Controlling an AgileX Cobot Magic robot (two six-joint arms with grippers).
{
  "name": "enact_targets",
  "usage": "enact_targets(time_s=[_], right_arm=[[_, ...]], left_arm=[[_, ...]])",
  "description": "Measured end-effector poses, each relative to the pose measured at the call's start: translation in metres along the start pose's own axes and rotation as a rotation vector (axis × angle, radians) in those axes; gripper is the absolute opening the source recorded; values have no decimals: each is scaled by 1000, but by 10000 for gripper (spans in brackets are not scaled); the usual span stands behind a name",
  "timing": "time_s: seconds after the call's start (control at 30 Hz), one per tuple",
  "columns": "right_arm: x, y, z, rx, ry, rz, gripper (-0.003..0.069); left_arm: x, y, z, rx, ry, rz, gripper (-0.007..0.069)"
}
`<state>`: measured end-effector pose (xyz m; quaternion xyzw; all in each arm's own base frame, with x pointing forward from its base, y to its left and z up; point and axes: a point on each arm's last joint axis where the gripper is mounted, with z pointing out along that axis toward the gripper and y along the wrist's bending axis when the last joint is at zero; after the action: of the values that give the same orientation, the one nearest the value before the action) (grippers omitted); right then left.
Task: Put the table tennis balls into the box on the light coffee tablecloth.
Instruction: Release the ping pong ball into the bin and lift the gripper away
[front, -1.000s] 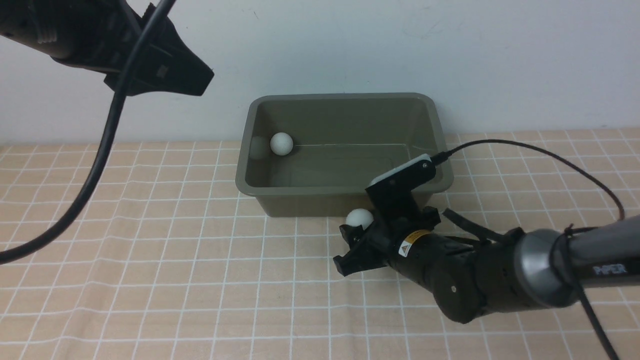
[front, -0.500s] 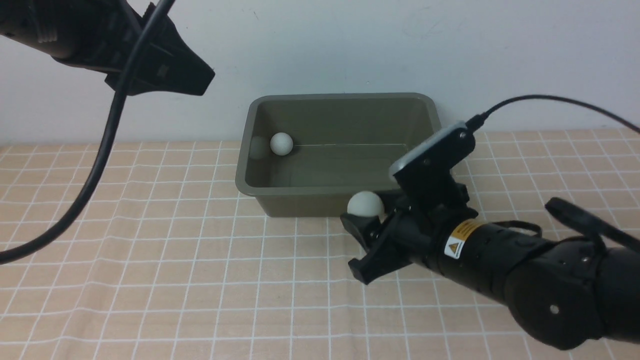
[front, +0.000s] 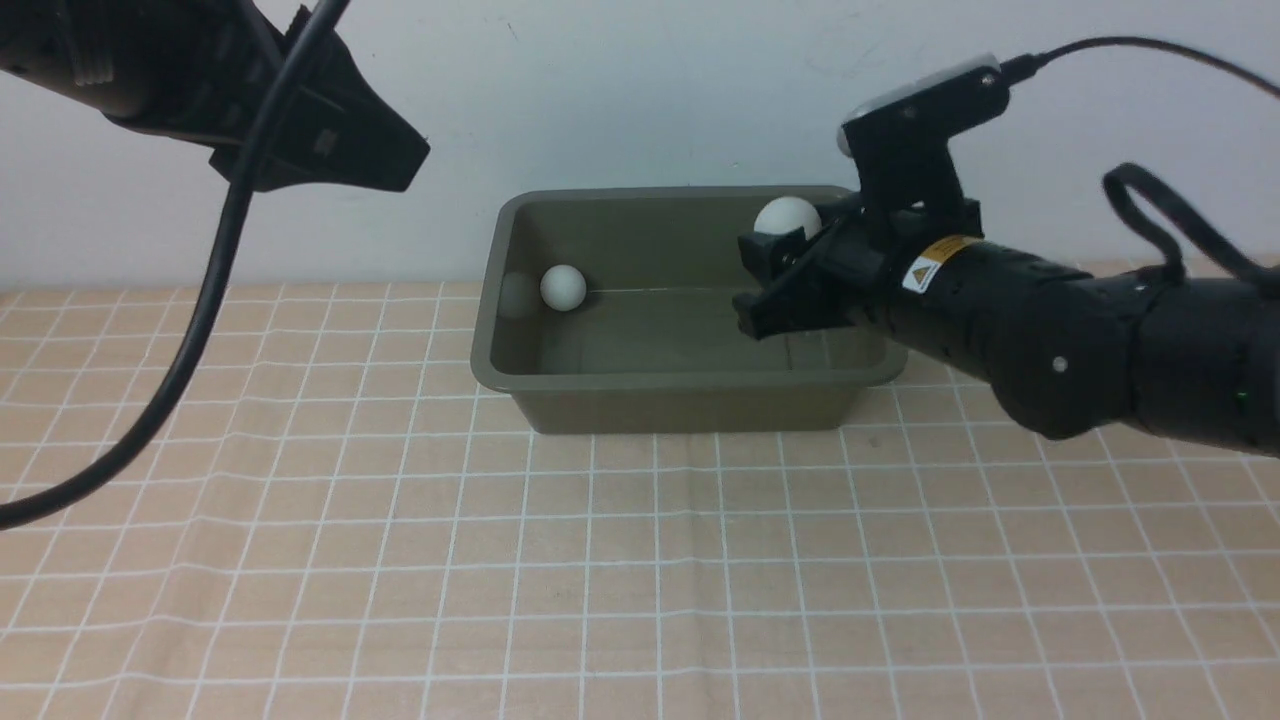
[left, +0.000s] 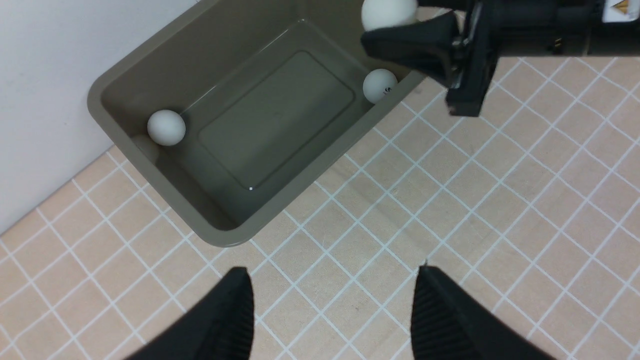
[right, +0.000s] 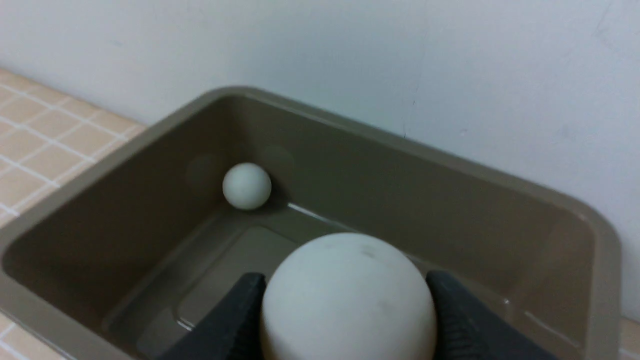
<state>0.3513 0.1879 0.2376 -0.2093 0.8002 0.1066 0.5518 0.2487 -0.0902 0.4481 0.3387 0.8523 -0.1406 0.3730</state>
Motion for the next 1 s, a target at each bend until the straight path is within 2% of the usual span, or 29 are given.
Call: enact_targets(time_s=[0.2, 0.37, 0.6, 0.77, 0.83, 0.9, 1.0], right_arm=[[21, 3, 22, -17, 95, -9, 362], [21, 3, 22, -16, 94, -10, 365], [15, 2, 22, -2, 38, -28, 483], [-8, -1, 6, 8, -34, -124, 492], [-36, -7, -19, 24, -107, -179, 486], [-47, -10, -33, 30, -132, -195, 484], [-84, -15, -87, 23, -192, -212, 483]], left_arm=[[0, 0, 0, 2, 4, 0, 351], [1, 0, 0, 5, 9, 0, 351], [1, -1, 0, 8, 13, 0, 351], [1, -2, 0, 18, 12, -4, 351], [1, -3, 0, 27, 13, -7, 351], [1, -3, 0, 31, 16, -7, 351], [2, -3, 0, 33, 21, -7, 351]])
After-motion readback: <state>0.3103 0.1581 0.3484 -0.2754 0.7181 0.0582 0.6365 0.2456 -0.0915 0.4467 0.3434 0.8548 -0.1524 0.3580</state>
